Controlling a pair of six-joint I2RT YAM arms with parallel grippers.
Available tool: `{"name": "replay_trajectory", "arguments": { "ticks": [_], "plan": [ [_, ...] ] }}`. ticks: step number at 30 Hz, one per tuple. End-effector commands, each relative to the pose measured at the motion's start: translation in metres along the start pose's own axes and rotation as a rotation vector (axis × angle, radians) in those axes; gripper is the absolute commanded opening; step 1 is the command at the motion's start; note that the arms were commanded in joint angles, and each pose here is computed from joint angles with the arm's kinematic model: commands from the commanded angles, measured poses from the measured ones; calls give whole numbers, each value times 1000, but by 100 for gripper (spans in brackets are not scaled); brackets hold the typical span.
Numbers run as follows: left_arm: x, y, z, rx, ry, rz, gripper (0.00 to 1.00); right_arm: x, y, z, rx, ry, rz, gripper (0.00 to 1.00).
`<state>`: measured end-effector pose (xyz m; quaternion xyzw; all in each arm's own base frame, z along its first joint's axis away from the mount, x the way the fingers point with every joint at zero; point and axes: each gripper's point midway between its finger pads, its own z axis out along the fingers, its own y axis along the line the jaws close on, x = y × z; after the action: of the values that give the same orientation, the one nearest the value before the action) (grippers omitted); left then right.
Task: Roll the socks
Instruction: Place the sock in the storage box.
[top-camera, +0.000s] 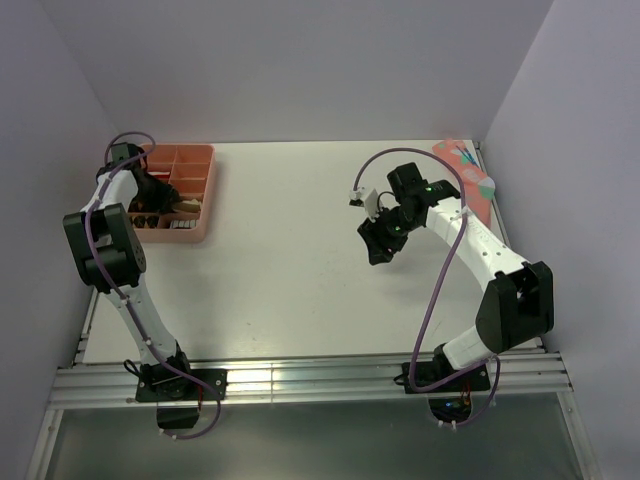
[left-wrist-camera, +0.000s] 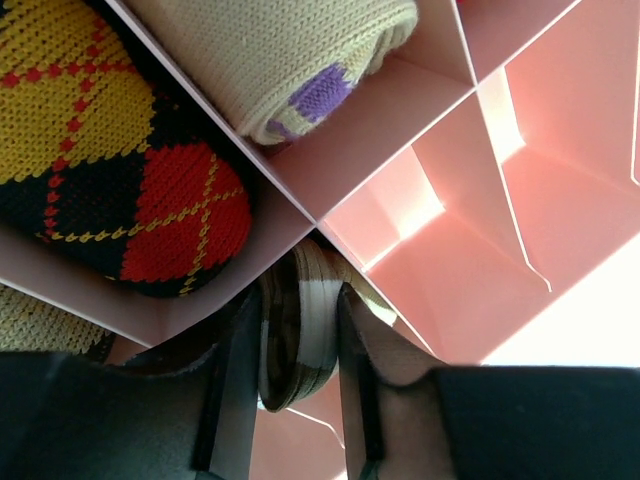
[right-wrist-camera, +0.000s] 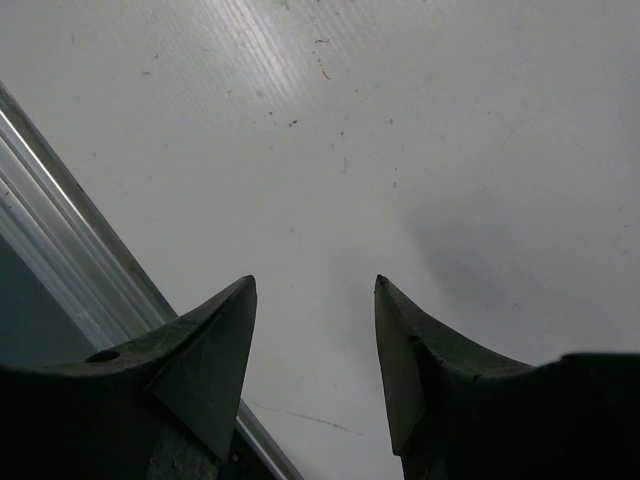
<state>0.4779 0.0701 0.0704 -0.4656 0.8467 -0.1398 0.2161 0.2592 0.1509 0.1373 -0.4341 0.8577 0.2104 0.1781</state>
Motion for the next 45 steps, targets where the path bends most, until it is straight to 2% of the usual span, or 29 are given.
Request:
{"name": "replay_trajectory", "arguments": {
  "ticks": [1, 17, 45],
  "plan": [
    [-25, -21, -12, 45, -91, 17, 37, -6, 0, -4, -2, -32, -9, 58],
    [-30, -27, -26, 45, -107, 57, 54, -8, -1, -6, -6, -38, -12, 58],
    [-20, -14, -67, 29, -134, 133, 55, -2, 9, -1, -50, -34, -9, 58]
  ]
}}
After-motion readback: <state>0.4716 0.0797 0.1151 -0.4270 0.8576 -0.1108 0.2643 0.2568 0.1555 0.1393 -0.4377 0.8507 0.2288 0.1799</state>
